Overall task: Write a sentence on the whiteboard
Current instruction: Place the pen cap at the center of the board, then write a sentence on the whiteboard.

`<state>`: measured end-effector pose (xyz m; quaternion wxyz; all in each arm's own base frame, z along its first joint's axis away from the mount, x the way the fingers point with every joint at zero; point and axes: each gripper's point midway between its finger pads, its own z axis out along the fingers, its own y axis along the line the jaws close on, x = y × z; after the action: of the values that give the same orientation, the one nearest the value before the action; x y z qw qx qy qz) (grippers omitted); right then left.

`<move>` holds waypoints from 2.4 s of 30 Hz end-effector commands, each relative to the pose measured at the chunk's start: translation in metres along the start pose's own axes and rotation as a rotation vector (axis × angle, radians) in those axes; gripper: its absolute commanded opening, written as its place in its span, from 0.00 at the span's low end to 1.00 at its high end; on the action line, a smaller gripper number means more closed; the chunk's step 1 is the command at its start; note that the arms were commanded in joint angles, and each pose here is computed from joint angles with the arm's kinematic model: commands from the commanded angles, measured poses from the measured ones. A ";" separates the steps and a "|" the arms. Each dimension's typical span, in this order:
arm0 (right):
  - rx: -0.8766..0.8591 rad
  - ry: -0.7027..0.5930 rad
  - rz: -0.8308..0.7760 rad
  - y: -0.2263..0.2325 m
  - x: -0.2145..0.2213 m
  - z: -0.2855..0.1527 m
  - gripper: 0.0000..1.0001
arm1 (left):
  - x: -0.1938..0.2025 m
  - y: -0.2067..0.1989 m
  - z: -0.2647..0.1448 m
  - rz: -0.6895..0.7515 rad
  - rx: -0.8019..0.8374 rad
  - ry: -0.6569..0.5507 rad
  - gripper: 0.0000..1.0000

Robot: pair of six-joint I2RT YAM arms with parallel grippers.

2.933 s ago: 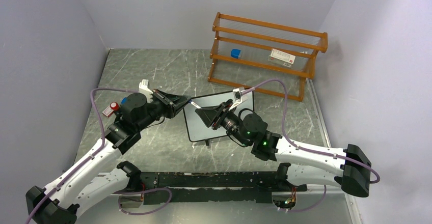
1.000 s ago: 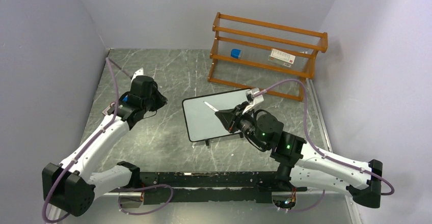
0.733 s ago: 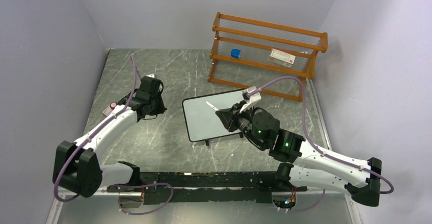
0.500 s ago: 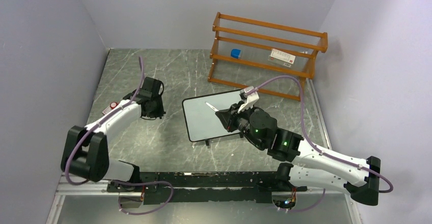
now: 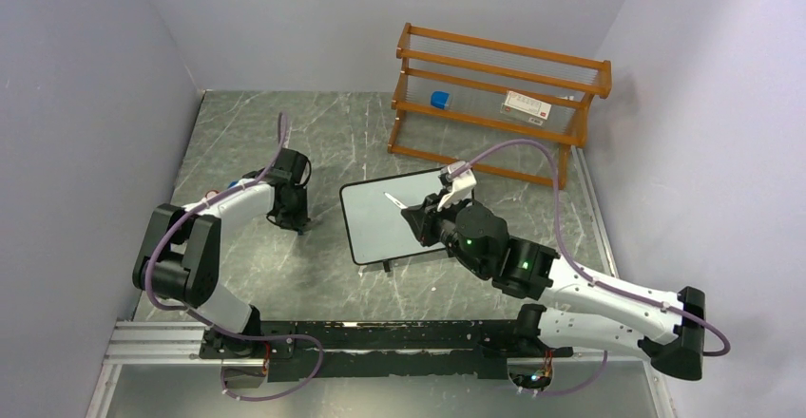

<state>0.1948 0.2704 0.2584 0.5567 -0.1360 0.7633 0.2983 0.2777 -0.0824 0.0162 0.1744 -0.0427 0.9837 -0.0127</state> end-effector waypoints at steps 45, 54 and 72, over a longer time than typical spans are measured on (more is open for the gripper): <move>0.112 0.102 -0.152 -0.017 -0.003 -0.005 0.00 | -0.090 -0.090 -0.195 0.250 1.010 -0.619 0.85; 0.056 0.124 -0.169 -0.010 0.005 -0.005 0.00 | -0.077 -0.110 -0.193 0.285 1.207 -0.543 0.79; 0.015 0.123 -0.167 -0.001 0.010 0.003 0.00 | -0.042 -0.152 -0.170 0.362 1.316 -0.354 0.43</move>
<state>0.1930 0.2676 0.2484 0.5279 -0.2056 0.7901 0.2343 0.2769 -0.2182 0.1902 0.3182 0.1876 0.7333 -0.5708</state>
